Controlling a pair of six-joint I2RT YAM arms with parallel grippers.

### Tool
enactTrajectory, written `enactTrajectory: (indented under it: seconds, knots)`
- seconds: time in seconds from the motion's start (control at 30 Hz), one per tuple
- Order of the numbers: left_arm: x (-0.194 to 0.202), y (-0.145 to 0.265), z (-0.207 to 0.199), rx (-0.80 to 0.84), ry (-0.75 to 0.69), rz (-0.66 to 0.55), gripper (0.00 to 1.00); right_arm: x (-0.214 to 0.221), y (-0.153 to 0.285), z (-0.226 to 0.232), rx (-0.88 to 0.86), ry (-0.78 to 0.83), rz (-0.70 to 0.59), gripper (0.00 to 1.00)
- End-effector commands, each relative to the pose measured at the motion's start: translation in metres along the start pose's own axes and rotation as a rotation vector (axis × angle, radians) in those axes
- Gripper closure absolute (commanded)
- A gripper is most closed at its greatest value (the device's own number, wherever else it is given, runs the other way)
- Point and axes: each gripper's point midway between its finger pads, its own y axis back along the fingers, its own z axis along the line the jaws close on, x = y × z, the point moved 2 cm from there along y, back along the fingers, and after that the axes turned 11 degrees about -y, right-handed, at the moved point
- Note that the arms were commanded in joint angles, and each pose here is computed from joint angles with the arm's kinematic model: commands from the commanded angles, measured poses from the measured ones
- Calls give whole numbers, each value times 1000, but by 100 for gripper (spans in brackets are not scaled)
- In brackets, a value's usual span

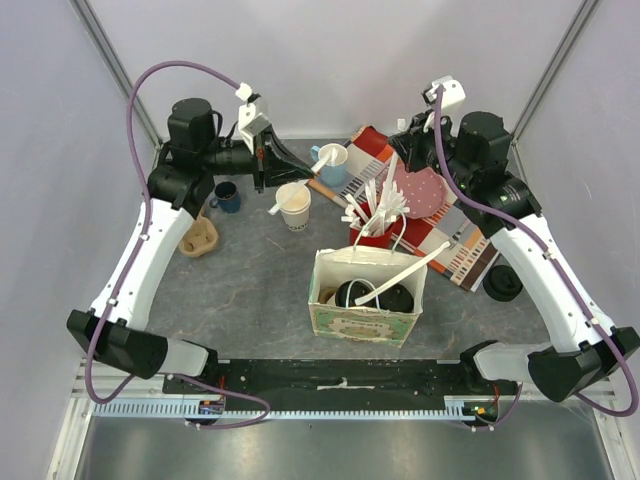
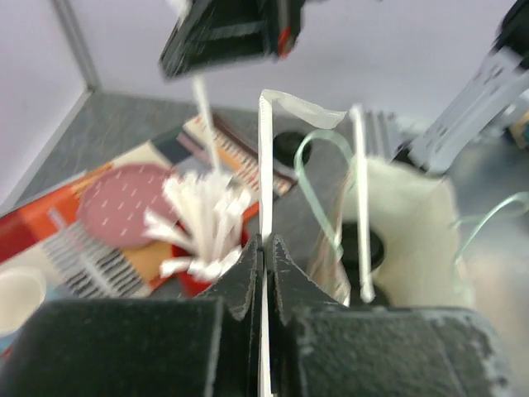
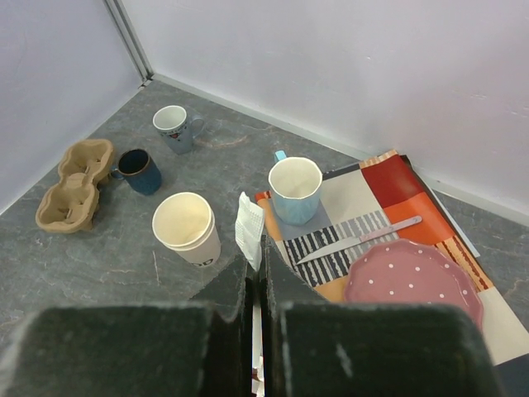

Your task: Pack the takeout coffee

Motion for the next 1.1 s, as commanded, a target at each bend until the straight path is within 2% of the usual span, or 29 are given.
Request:
enactTrajectory:
  seconds: [0.0,0.2,0.3,0.33,0.43,0.6,0.83,0.9,1.07]
  knots:
    - [-89,-17,-21,13,103,-240,98,-23,8,7,-39,30,-74,100]
    - [-115,-44,-54,46,204,-367,98,-18,10,6,-50,31,-51,100]
    - [-106,-50,-66,51,244,-401,98,-15,10,6,-51,34,-38,100]
    - [-90,-56,-72,61,299,-384,98,-13,11,5,-49,42,-31,100]
    - [-77,-60,-87,99,292,-410,98,-8,14,3,-45,62,-11,100]
    - [-62,-67,-84,97,209,-469,98,-6,18,0,-23,62,-15,100]
    - [-9,-80,-116,191,96,-406,98,-19,16,0,-5,44,-58,100]
    - [-3,-78,-126,228,29,-399,98,-25,13,3,-19,21,-82,100]
    - [16,-87,-145,275,3,-384,98,-29,2,8,-56,-16,-109,100]
